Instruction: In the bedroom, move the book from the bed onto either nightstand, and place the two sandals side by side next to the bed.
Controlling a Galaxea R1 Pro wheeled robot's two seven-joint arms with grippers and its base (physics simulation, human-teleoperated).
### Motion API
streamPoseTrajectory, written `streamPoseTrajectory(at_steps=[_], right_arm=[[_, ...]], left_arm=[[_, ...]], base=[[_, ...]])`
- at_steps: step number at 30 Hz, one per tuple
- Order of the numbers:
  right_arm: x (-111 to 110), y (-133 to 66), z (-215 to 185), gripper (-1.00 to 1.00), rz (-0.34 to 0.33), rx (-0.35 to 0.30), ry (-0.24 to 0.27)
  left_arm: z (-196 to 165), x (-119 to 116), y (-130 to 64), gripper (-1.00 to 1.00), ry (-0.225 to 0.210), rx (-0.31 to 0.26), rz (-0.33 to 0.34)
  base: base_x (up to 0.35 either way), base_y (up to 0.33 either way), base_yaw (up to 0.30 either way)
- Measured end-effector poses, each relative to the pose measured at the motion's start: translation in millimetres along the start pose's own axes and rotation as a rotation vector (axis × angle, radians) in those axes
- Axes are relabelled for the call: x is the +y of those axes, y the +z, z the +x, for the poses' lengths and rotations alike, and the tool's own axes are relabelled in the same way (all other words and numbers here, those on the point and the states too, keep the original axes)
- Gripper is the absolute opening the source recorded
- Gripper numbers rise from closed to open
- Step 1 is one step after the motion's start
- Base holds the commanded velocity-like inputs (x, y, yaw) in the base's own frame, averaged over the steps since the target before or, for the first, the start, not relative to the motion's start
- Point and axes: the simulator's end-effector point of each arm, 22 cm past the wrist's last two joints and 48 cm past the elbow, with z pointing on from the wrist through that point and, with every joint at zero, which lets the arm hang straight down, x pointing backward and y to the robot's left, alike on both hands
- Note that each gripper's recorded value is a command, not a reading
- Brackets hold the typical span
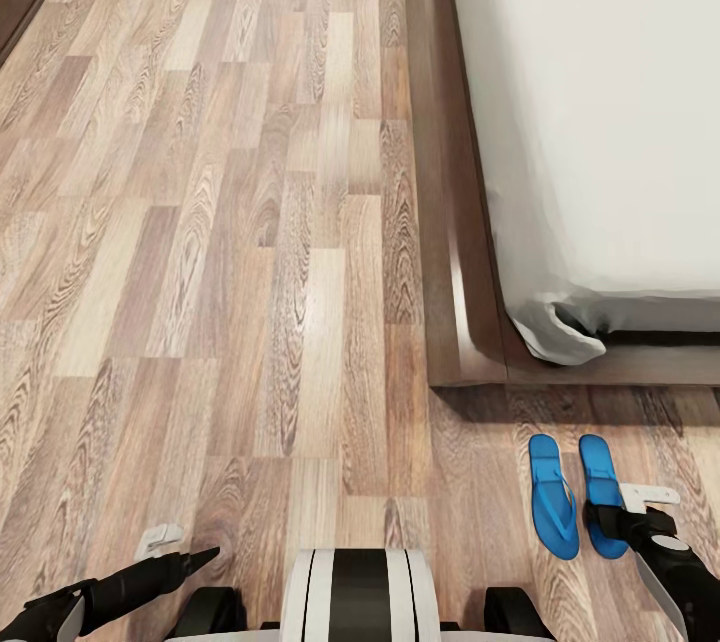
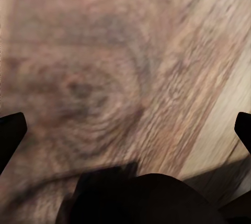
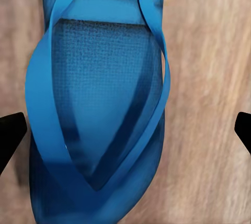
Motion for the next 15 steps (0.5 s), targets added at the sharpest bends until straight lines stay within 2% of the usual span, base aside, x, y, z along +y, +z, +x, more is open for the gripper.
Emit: streamPoseTrajectory(at_steps=[15], right_arm=[[-0.1, 0.0, 0.0, 1.00, 0.000, 0.000, 0.000]], left_arm=[[0.0, -0.3, 0.0, 1.00, 0.000, 0.000, 0.001]], base=[[0.000, 0.000, 0.000]])
